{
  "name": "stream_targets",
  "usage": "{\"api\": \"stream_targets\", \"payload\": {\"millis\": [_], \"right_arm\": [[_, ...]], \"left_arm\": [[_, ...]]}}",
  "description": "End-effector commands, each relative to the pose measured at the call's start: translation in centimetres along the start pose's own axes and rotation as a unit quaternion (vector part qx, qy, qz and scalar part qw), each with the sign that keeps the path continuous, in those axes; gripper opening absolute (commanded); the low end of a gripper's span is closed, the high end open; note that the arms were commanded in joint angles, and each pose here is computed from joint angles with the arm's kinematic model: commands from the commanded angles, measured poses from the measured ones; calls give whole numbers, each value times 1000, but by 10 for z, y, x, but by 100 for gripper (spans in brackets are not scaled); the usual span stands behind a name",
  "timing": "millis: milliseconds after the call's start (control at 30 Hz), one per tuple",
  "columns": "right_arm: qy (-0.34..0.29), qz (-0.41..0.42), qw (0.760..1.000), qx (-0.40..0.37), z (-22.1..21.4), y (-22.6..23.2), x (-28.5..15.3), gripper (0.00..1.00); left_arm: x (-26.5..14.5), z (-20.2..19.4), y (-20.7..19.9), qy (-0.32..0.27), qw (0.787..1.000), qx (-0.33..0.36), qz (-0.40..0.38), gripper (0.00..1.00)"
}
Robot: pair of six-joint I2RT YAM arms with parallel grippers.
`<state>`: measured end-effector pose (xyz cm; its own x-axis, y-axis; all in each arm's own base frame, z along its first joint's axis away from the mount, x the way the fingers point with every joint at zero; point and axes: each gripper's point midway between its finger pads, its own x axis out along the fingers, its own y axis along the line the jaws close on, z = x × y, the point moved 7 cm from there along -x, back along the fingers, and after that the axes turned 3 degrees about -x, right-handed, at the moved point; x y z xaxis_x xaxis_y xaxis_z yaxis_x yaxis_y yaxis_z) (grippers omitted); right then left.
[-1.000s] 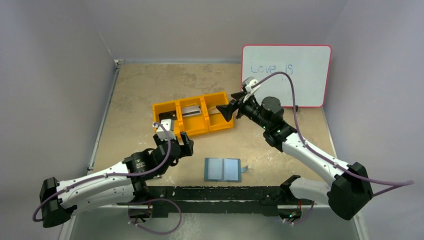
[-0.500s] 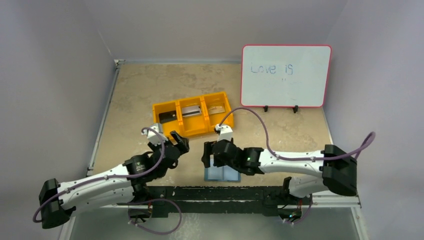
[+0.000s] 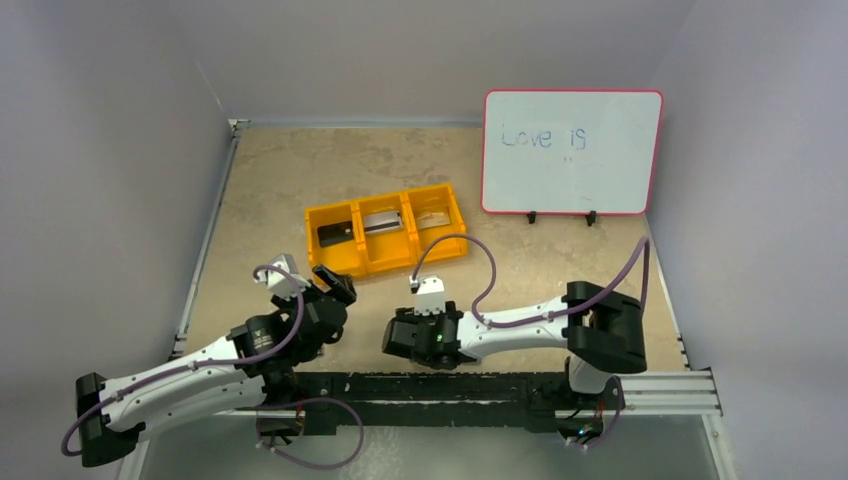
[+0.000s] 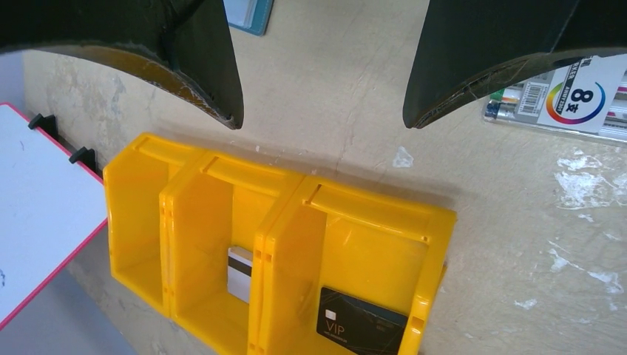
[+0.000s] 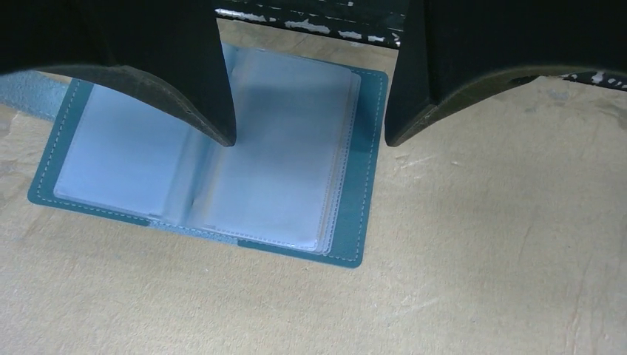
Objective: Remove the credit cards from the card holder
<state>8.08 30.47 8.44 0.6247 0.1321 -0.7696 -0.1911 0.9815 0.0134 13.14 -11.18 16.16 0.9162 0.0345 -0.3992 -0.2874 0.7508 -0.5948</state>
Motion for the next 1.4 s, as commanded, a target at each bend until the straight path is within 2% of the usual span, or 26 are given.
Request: {"api": "stream_targets", "payload": {"millis": [0, 100, 300, 533, 833, 1167, 1267, 1367], "right_arm": [[-35, 6, 999, 35, 21, 1, -16, 75], [-34, 37, 998, 44, 22, -2, -23, 76], [-48, 47, 995, 73, 20, -17, -24, 77], [-20, 20, 997, 77, 10, -25, -5, 72], [-4, 33, 997, 73, 8, -25, 5, 71], [16, -32, 999, 25, -2, -28, 21, 63], [13, -36, 999, 23, 0, -25, 22, 57], [5, -21, 999, 25, 4, -22, 19, 45]], "left_arm": [[-1, 8, -8, -19, 1000, -16, 0, 78], [1, 6, -9, -19, 1000, -13, 0, 78], [2, 3, -16, -12, 1000, -16, -6, 78], [3, 3, -23, -12, 1000, -15, -12, 78], [5, -1, -25, -8, 1000, -11, -11, 78], [7, -4, -25, -6, 1000, -7, -11, 78], [7, -5, -24, -5, 1000, -7, -11, 78], [7, -5, -24, -4, 1000, -7, -12, 78]]}}
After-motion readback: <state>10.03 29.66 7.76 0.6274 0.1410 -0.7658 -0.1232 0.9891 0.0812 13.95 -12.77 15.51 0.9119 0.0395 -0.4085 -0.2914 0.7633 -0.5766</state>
